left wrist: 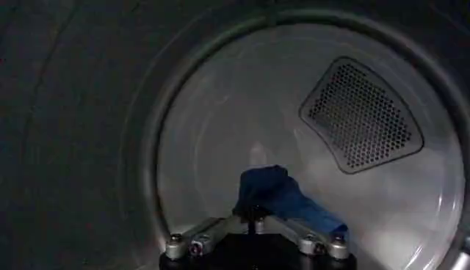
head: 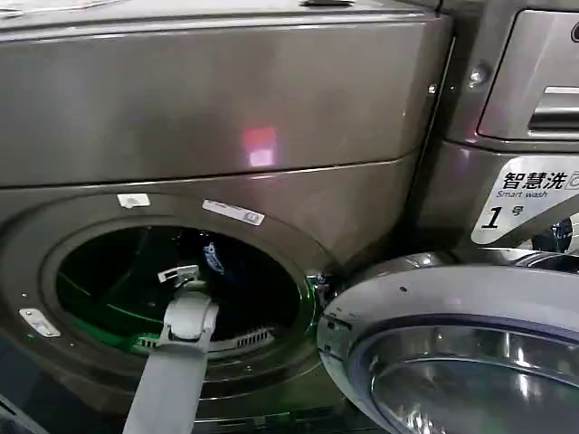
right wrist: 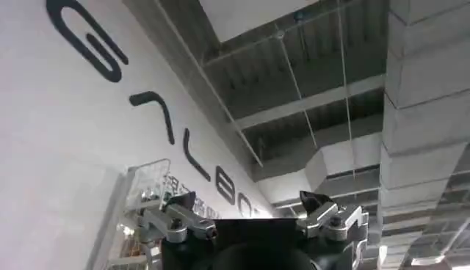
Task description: Grasp the clothes from the dryer.
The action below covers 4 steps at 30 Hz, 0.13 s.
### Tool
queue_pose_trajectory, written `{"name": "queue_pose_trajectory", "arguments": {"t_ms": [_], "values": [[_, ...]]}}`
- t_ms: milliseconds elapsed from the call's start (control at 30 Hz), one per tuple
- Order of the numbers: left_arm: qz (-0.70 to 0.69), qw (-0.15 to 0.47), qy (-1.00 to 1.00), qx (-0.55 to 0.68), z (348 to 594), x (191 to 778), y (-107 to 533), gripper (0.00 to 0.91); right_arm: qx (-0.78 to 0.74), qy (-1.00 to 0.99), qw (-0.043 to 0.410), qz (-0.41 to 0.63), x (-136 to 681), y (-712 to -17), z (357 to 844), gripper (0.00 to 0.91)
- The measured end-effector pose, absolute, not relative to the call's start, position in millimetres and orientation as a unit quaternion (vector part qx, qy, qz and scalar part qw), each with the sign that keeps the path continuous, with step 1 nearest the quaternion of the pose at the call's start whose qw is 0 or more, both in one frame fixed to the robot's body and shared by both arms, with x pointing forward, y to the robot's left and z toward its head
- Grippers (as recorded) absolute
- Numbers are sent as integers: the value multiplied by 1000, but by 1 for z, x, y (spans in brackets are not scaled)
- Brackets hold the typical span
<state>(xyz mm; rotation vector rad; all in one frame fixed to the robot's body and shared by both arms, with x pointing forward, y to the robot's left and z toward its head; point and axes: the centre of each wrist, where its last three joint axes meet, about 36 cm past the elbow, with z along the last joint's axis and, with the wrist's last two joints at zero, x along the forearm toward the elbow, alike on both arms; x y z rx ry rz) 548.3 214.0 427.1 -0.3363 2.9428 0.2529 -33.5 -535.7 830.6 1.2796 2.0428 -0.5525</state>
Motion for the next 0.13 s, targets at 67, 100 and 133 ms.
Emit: {"name": "queue_pose_trajectory", "arguments": {"t_ms": [67,100,133], "values": [[87,83,987,-111,427,548,215,0,489,780,328,-211,-34,-536,831,907],[87,82,987,-111,427,548,215,0,490,780,328,-210,-35,-536,831,907],[88,82,987,-109,427,548,215,0,491,779,328,-210,-35,-536,831,907]]}}
